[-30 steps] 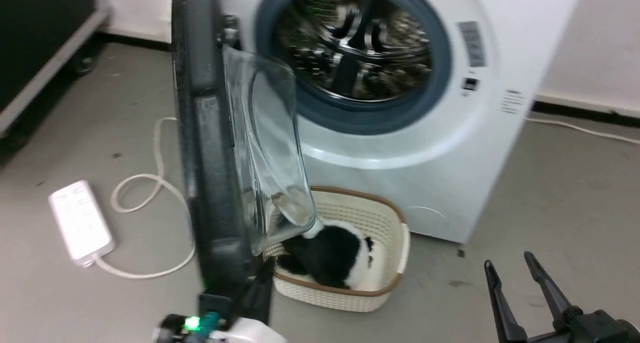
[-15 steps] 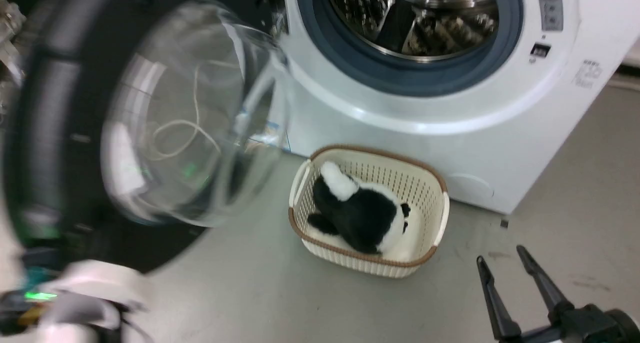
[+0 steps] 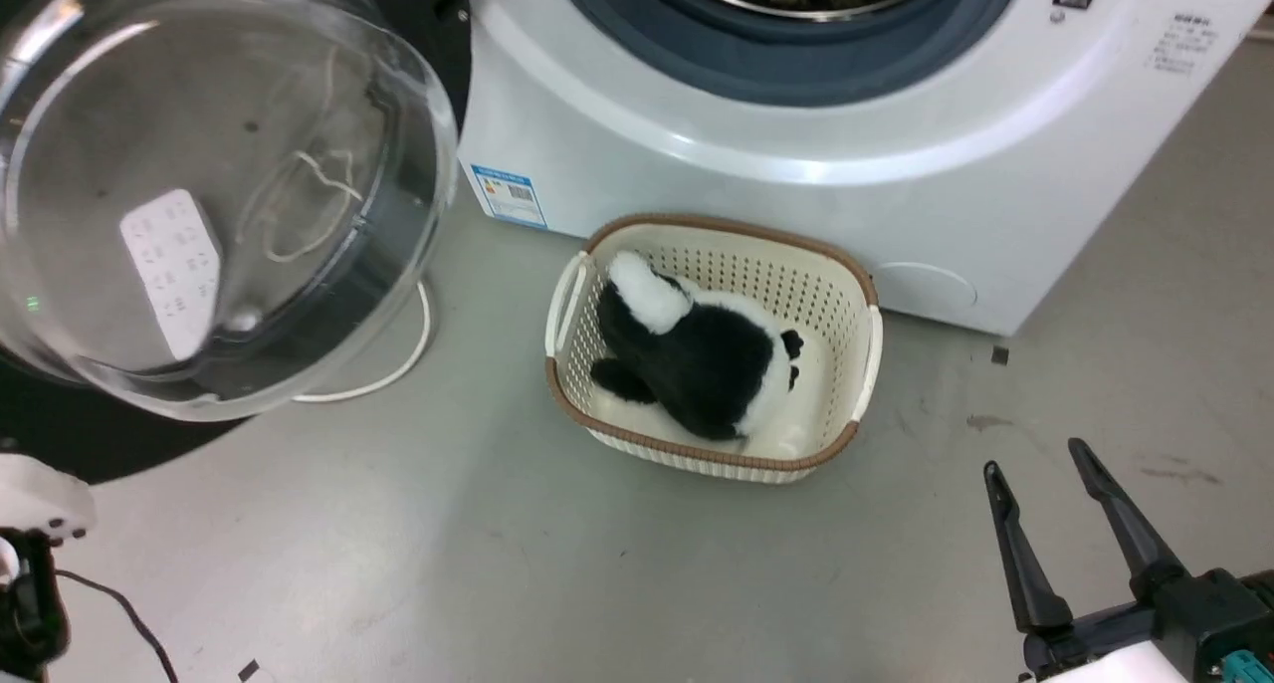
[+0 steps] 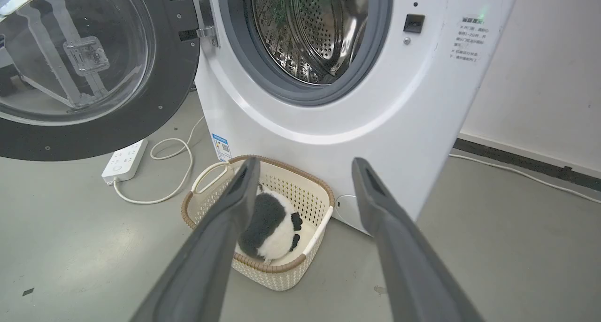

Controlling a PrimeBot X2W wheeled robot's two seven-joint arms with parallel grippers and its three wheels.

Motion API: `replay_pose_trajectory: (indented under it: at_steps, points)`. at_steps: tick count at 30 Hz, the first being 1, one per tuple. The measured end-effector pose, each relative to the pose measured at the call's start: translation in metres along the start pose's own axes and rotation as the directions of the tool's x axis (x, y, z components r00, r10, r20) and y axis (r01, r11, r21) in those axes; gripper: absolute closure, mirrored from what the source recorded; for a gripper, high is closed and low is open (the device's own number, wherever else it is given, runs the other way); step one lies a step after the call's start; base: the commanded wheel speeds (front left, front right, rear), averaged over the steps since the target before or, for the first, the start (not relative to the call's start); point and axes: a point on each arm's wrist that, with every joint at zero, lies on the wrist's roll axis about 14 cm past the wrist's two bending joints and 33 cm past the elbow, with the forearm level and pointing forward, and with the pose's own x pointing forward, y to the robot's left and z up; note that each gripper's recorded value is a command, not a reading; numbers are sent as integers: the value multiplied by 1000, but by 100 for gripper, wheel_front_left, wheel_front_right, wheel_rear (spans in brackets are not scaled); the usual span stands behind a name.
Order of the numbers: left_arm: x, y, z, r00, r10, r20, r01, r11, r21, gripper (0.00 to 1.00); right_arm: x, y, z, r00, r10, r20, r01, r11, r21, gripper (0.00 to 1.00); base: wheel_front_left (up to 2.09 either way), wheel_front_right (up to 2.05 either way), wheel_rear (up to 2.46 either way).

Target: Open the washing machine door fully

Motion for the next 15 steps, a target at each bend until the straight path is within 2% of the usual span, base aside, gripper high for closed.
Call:
replay_pose_trajectory:
  at_steps: [10, 15]
  points:
    - [8, 2, -12, 1000, 3, -2, -3, 1000, -16, 100, -4, -6, 4, 1000, -14, 6, 14, 1000, -20, 0, 0, 0, 0]
    - [5, -13, 19, 992, -61, 110, 64, 998, -24, 100, -9, -7, 21, 999, -27, 46, 29, 999, -32, 0, 0, 0, 0]
